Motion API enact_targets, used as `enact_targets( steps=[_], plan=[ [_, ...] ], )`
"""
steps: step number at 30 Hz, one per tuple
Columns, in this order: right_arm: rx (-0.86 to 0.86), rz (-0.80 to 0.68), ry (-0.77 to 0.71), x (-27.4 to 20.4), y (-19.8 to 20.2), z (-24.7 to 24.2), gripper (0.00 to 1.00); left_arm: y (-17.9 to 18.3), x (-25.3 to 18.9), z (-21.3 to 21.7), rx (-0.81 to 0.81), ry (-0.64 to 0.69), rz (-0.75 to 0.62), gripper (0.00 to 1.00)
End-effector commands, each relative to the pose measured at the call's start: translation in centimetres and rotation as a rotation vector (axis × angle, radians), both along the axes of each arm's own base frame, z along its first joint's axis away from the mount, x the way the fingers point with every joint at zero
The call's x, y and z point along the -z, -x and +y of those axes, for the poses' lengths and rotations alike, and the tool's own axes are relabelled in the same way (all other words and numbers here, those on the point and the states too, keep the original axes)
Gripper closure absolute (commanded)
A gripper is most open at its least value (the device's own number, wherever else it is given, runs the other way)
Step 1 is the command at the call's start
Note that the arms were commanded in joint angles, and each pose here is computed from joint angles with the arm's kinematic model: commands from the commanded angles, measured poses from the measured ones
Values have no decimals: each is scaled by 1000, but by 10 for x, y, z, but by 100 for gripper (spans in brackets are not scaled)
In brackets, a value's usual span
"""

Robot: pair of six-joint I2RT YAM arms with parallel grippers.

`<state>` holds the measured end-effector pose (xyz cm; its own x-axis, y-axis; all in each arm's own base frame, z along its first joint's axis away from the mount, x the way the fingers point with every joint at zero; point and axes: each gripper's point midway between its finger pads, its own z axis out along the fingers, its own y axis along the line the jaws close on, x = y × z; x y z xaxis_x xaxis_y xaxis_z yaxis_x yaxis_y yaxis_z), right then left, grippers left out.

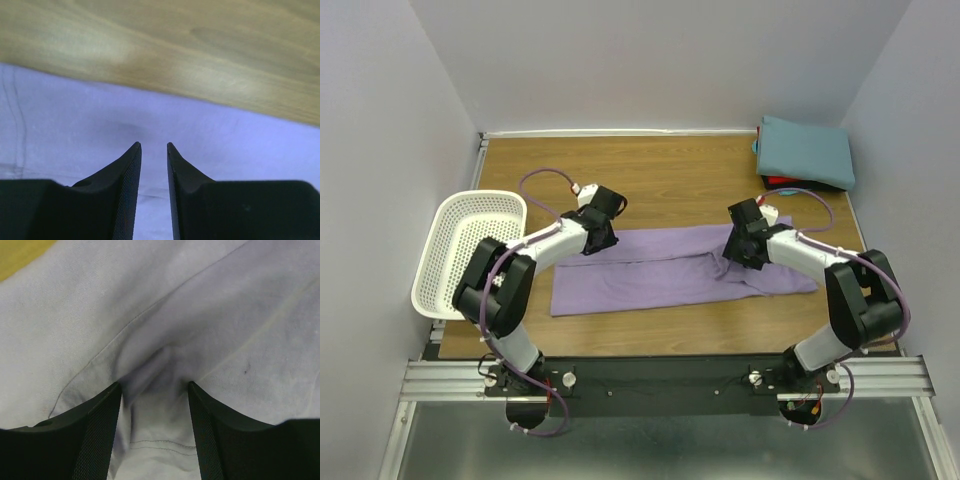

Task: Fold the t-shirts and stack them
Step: Fold the tshirt

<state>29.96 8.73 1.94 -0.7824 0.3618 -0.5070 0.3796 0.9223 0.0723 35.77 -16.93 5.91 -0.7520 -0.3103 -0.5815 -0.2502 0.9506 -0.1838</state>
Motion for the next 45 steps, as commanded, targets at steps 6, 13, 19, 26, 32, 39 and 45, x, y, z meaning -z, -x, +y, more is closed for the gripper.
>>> enact_targets(
  steps=[6, 13, 19, 26, 32, 39, 45],
  plan=[
    [-67, -1, -40, 20, -45, 27, 37, 62, 49, 20, -136, 28, 132, 66],
    [-186, -11, -46, 27, -104, 58, 37, 96, 56, 4, -126, 110, 211, 67],
    [-388, -35, -39, 39, -160, 93, 36, 129, 50, -38, 19, 104, 263, 67],
    [-639, -1, 27, 67, -199, 142, 35, 167, 47, -76, 196, 85, 310, 70],
    [-812, -11, 114, 79, -202, 175, 33, 170, 22, -122, 371, 99, 247, 70],
    [-816, -98, 165, 42, -222, 178, 11, 158, -15, -152, 476, 163, 152, 70],
    [-706, -297, 95, -58, -254, 184, 4, 108, -73, -124, 364, 144, -23, 69]
  ],
)
